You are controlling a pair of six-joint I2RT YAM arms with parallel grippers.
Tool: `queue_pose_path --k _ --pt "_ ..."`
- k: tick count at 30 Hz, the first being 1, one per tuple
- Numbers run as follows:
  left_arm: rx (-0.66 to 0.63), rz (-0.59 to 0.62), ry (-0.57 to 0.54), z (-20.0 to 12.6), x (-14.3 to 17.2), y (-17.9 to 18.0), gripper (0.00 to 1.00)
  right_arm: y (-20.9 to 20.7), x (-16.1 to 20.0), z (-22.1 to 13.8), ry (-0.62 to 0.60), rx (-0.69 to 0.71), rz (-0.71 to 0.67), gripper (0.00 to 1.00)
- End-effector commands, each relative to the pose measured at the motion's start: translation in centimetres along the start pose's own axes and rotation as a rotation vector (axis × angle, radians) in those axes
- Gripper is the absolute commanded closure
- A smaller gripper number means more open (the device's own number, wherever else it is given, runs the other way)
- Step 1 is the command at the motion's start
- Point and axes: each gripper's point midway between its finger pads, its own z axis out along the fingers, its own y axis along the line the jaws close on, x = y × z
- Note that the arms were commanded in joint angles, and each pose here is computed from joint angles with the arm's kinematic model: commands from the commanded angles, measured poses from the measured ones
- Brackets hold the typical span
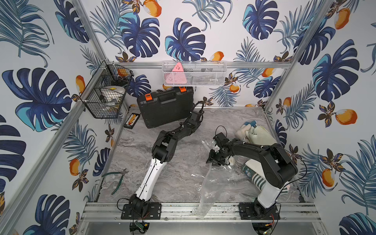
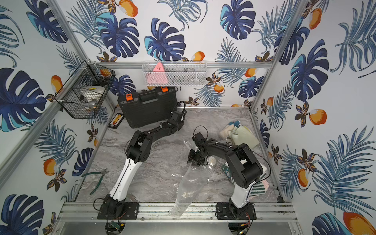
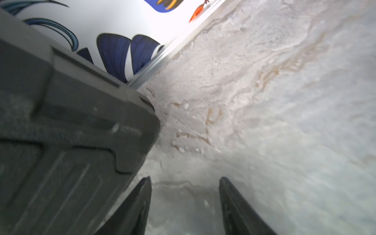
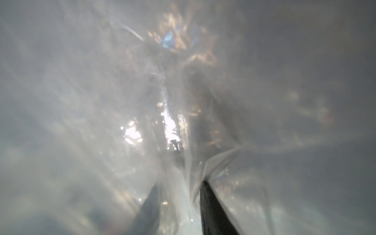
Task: Place the folded towel into the vacuum bag
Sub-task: Adjust the distractor at the center of the board.
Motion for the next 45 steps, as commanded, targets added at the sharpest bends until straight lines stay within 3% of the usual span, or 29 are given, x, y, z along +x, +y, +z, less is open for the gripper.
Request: queue_pose_path --k 1,12,20,29,34,39,42,45 --pt "-0.001 0.037 0.038 0.7 1.3 0.1 0.41 -0.8 0.0 0.4 0.004 0.027 0.004 0.66" --pt "-0.107 -0.017 0.045 2.2 2.2 4.2 0.38 -0.5 -0.2 0.8 0.011 0.020 0.002 0.68" --pt "-0.140 -0.033 0.041 3.3 2.3 5.0 0.38 -0.4 -0.3 0.8 0.012 0.023 0.003 0.69" --pt "-0.181 -0.095 0.075 3.8 4.0 9.2 0.38 -0.4 -0.3 0.8 0.010 0.017 0.008 0.70" --pt "-0.061 -0.129 0.025 0.8 2.1 7.6 0.36 0.7 -0.2 1.3 0.013 -0.016 0.006 0.70" --pt "0.096 -0.203 -0.010 -5.3 -0.3 5.5 0.35 1.6 -0.3 1.9 0.014 -0.064 0.030 0.70" --pt "0.149 -0.348 0.055 -9.3 0.5 5.4 0.35 1.8 -0.5 2.0 0.004 -0.084 0.042 0.70" --pt "0.187 -0.501 0.220 -12.7 4.6 4.5 0.36 2.2 0.5 2.4 0.006 -0.090 0.031 0.70"
